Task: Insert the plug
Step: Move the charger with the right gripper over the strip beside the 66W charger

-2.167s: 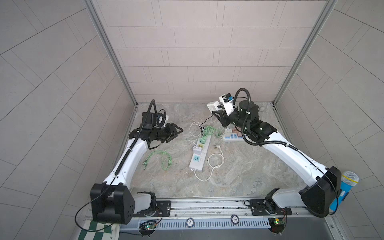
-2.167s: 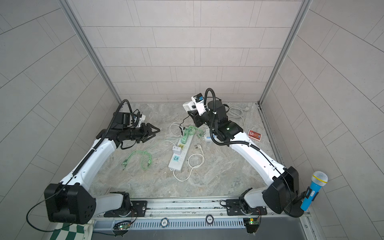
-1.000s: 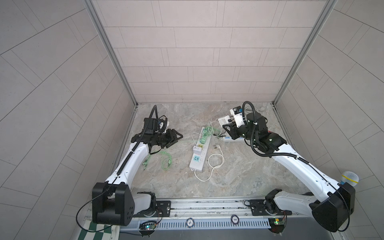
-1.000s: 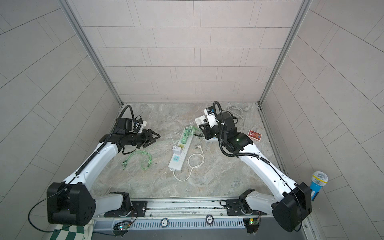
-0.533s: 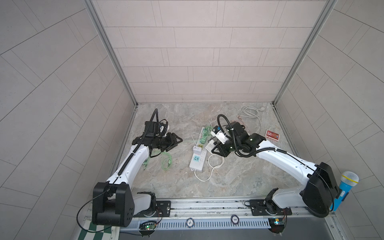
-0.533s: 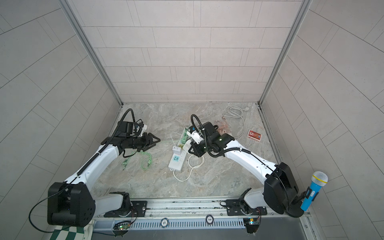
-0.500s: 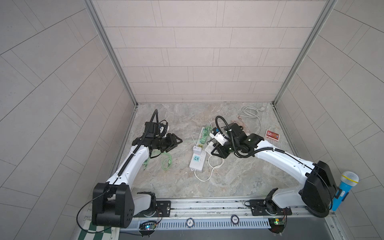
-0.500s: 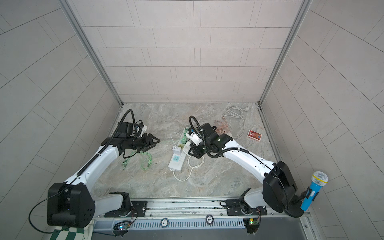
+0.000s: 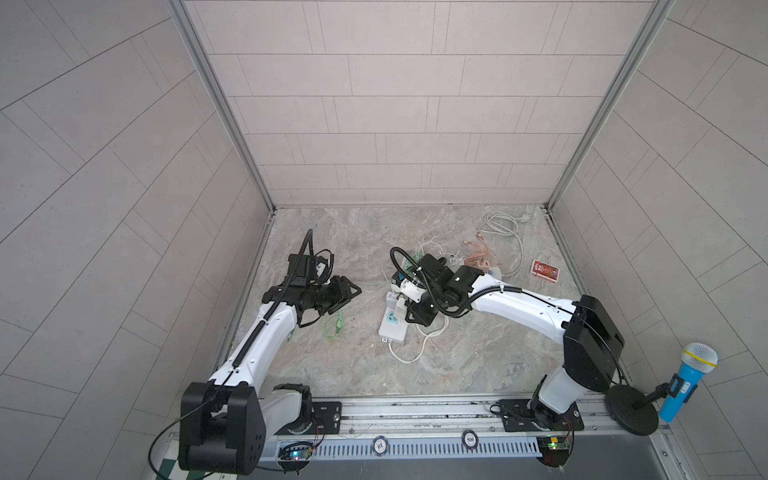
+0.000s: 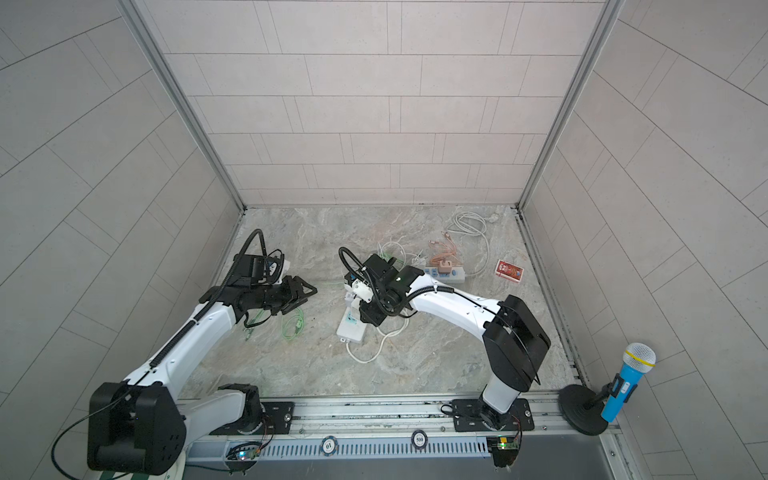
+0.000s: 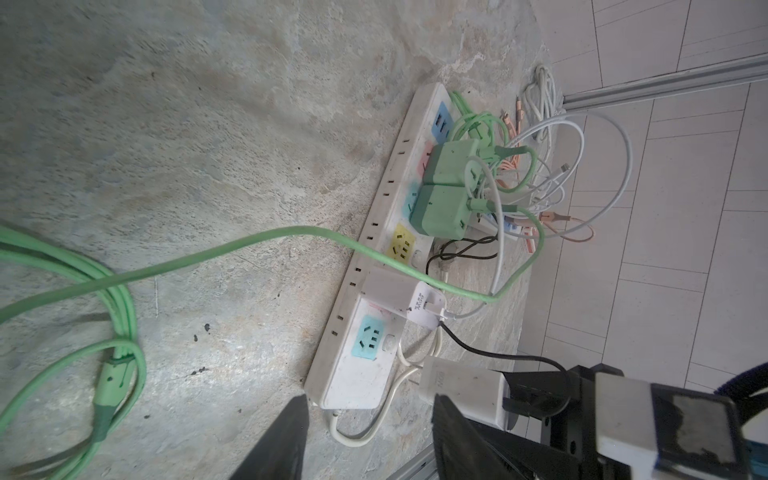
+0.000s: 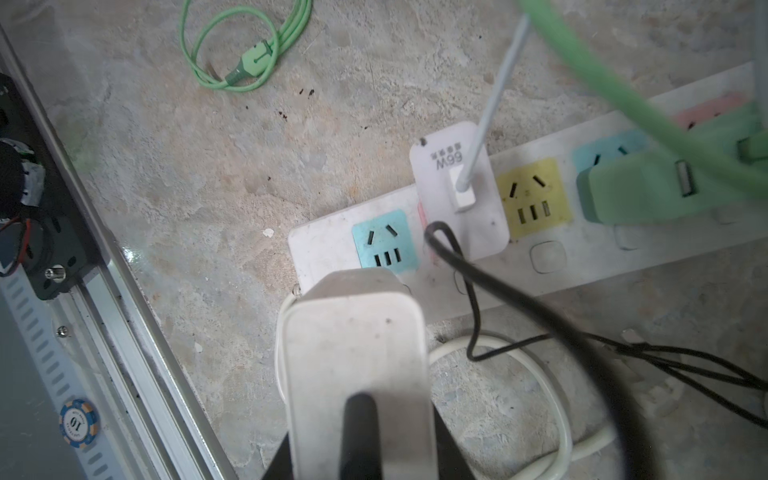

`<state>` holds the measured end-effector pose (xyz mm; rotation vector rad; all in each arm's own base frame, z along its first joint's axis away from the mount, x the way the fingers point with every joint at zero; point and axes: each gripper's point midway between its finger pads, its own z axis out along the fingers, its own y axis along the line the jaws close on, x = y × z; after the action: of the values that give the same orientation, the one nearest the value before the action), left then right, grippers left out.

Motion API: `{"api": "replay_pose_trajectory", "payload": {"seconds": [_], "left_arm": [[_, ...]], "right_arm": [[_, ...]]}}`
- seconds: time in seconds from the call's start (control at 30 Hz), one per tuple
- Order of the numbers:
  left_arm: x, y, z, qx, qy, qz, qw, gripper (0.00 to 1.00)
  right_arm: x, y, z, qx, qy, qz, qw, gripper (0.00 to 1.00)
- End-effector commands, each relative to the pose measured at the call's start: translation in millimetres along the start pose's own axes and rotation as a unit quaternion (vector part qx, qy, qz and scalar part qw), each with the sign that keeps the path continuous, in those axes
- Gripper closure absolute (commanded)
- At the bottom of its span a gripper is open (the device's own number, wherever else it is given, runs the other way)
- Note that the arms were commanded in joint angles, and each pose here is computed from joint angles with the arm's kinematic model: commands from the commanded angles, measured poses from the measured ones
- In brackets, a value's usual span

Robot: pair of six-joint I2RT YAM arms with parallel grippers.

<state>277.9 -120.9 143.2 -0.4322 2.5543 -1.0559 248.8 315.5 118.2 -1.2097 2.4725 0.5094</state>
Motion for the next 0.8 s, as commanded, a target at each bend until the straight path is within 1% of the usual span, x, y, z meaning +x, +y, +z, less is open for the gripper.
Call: {"api": "replay_pose_trajectory", "payload": {"seconds": [0.0, 0.37, 0.63, 0.77], "left_arm": [[0, 3, -1, -0.002, -0.007, 0.003, 1.0, 0.46], [0, 2, 2, 0.008, -0.004, 0.001, 1.0, 0.46], [1, 1, 3, 0.014, 0.0, 0.001, 1.0, 0.46], [1, 1, 4, 0.014, 0.0, 0.0, 1.0, 0.46]], "right_arm": [[-4, -1, 0, 0.014, 0.003, -0.028, 1.0, 1.0], [-12, -6, 10, 0.042, -0.005, -0.054, 0.998, 1.0], [-14, -5, 23, 0.033, -0.004, -0.061, 0.998, 1.0], [-12, -8, 30, 0.037, 0.006, -0.063, 0.997, 1.0]]}}
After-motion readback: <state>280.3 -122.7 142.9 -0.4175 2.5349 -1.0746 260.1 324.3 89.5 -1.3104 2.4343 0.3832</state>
